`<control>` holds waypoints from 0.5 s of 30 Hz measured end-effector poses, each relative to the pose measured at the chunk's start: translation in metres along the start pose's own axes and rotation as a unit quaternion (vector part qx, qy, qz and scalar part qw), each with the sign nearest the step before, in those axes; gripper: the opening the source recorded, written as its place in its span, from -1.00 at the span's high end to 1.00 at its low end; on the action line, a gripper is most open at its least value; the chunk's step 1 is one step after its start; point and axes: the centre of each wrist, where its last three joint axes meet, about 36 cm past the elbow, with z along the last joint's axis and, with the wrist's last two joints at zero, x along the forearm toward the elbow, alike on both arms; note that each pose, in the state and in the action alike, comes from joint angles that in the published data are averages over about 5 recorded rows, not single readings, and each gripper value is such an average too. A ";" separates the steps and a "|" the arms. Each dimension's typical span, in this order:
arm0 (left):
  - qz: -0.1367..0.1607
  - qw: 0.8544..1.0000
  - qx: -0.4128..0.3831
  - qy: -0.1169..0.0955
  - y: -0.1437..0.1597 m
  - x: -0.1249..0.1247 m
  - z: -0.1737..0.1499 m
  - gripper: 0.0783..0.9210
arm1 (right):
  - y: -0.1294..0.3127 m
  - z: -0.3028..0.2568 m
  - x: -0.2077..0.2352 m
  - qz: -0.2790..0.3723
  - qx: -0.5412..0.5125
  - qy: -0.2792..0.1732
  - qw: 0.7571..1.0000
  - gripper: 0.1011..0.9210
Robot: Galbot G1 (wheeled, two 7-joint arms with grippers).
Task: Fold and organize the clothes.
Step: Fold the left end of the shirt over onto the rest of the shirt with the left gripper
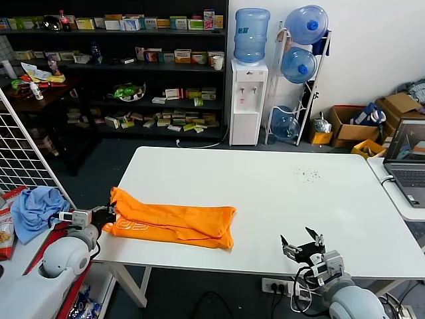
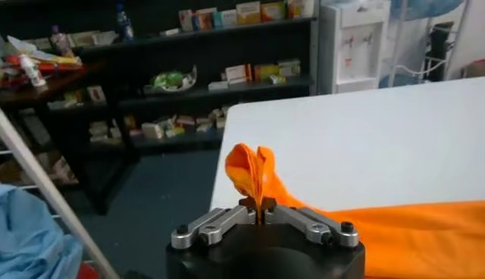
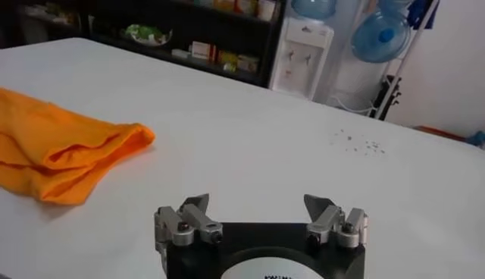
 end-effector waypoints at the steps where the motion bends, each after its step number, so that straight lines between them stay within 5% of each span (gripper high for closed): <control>1: 0.008 1.000 0.002 -0.002 -0.008 0.003 0.000 0.92 | 0.000 0.001 0.000 0.001 0.000 -0.001 1.000 -0.76; 15: 0.108 0.992 0.063 -0.008 -0.132 0.031 -0.001 0.92 | 0.002 0.002 -0.009 0.004 -0.013 0.000 1.000 -0.76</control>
